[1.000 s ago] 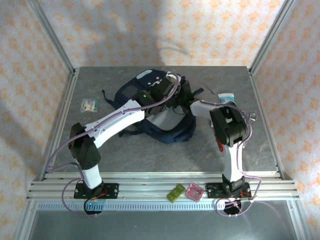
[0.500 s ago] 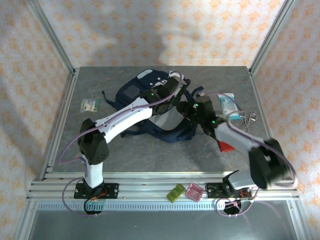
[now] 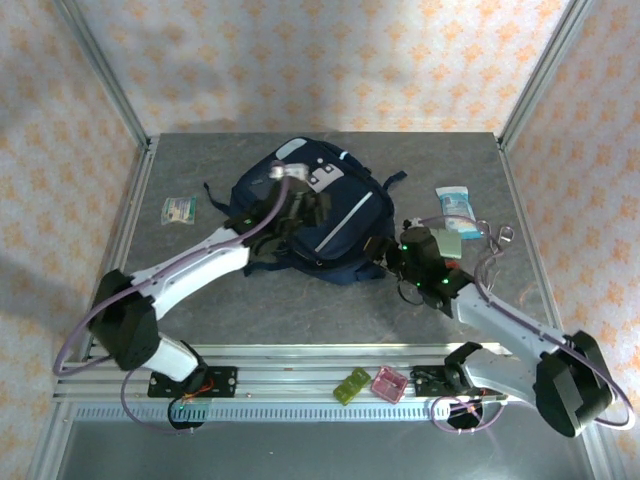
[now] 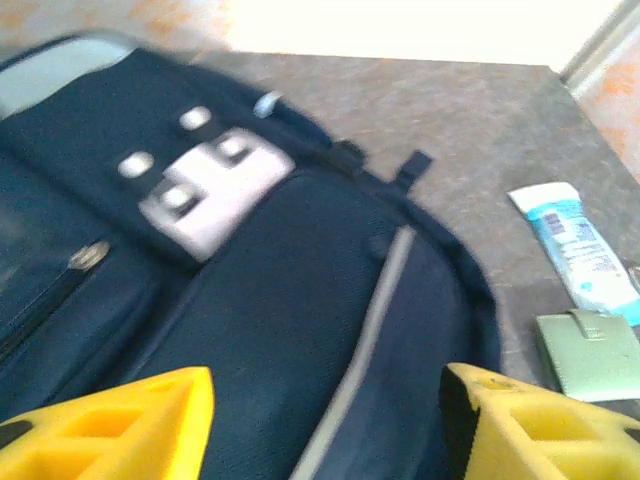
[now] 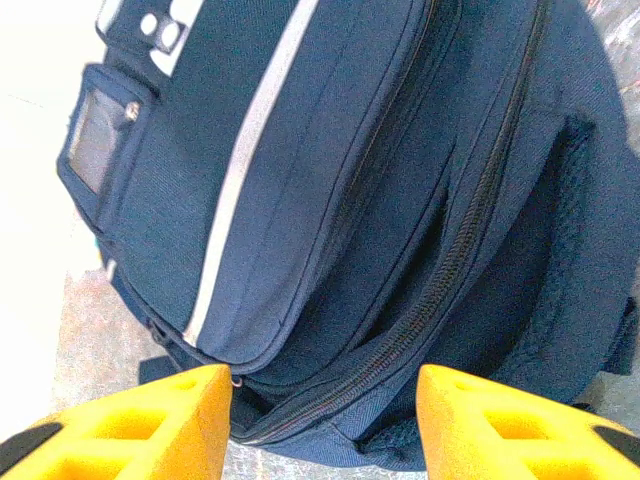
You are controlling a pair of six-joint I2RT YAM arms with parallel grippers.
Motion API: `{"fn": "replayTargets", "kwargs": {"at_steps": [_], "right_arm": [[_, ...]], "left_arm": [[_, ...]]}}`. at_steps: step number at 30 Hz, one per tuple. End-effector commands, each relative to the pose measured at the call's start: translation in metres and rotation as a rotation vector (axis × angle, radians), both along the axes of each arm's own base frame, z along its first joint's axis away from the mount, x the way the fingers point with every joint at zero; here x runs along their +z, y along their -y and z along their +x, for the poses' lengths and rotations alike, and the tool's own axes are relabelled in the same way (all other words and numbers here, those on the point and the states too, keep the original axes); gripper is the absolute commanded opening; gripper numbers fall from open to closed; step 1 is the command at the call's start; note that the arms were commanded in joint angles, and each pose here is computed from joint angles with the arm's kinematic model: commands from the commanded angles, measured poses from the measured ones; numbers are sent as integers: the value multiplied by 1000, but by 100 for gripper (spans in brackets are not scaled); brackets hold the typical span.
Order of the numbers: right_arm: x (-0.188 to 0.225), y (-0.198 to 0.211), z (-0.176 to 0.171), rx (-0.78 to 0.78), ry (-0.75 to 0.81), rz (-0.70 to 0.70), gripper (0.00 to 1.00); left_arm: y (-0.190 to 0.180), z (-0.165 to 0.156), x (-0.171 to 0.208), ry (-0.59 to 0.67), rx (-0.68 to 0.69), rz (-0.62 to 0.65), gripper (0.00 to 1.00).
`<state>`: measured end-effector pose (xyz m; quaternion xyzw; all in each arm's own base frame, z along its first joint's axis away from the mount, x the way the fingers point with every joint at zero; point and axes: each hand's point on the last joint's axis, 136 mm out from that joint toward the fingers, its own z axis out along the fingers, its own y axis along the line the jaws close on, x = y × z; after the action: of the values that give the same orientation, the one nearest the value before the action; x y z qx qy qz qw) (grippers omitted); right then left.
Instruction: Pack the student bag
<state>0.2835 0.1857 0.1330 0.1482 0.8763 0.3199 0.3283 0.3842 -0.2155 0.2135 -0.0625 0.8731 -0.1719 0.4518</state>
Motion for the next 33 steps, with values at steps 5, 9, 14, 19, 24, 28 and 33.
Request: {"fn": "replayTargets", "kwargs": {"at_steps": [5, 9, 14, 19, 24, 28, 33], "right_arm": [[14, -28, 20, 50, 62, 8, 51], [12, -30, 18, 48, 58, 10, 51], [12, -23, 13, 28, 65, 18, 51], [15, -19, 11, 18, 74, 13, 51], [14, -18, 10, 19, 78, 12, 51], [13, -21, 9, 31, 74, 27, 51], [13, -28, 6, 65, 78, 35, 50]], "left_arm": [[-64, -8, -54, -77, 192, -328, 64], [-73, 4, -66, -92, 196, -395, 65], [-76, 21, -81, -133, 221, -364, 66], [-80, 29, -105, -205, 252, -370, 69], [-81, 35, -107, -200, 267, -369, 70], [-83, 40, -110, -205, 282, -362, 70], [-82, 57, -115, -219, 265, -384, 39]]}}
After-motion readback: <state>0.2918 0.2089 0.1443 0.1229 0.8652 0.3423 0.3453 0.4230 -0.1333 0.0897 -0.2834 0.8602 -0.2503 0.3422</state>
